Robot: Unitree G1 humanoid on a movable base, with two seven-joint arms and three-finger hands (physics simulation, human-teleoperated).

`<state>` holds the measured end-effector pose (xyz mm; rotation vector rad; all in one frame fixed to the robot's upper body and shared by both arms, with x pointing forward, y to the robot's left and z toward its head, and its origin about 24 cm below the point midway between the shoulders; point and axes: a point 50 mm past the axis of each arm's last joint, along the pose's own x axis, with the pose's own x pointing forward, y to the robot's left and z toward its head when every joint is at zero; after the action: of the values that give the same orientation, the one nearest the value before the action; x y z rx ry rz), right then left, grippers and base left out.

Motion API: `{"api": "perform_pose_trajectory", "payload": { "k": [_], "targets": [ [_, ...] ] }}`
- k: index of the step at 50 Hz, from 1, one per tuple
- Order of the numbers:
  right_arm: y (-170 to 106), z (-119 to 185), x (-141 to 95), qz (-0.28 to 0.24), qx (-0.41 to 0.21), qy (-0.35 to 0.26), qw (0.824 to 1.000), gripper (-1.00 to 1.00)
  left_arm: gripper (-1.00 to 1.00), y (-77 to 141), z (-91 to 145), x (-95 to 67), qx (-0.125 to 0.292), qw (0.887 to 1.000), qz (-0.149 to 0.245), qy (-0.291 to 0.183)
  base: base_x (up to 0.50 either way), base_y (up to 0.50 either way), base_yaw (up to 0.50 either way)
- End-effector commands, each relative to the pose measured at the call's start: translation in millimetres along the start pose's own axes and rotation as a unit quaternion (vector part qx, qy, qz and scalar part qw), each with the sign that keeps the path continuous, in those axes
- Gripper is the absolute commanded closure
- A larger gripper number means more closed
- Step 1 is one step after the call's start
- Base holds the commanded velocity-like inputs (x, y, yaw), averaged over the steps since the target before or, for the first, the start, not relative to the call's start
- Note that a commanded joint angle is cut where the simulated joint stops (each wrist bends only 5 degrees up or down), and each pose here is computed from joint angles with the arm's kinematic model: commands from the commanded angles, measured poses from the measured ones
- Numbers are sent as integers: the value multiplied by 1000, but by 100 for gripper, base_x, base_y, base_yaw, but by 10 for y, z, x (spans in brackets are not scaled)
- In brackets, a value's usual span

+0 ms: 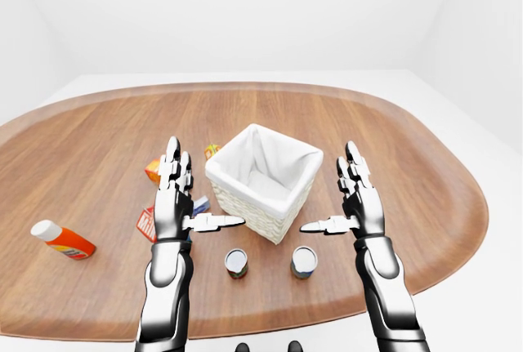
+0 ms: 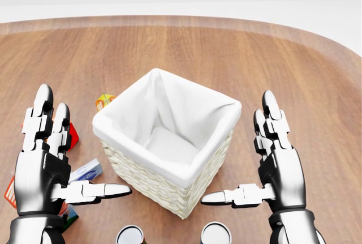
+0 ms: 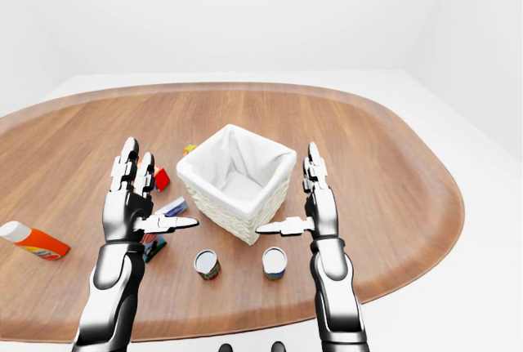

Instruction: Pick up the alphabet soup, and put it in the basket.

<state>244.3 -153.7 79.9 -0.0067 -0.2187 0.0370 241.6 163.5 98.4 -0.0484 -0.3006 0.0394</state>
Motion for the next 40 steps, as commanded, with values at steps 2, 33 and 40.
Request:
{"api": "perform_pose_trajectory", "payload": {
  "k": [2,33,40],
  "targets": [
    [1,-26,5,-2,-5,6,1000,-100,-100,6,-22,3,0,1000,1,4,4,0,0],
    [-60,-284,-97,-14,-72,67,995,-100,-100,10,-23,-3,1,1000,2,5,0,0,0],
    [-107,-170,-225,-42,-53,84,994,-100,-100,16,-15,-4,2,1000,4,3,0,0,0]
  ]
}}
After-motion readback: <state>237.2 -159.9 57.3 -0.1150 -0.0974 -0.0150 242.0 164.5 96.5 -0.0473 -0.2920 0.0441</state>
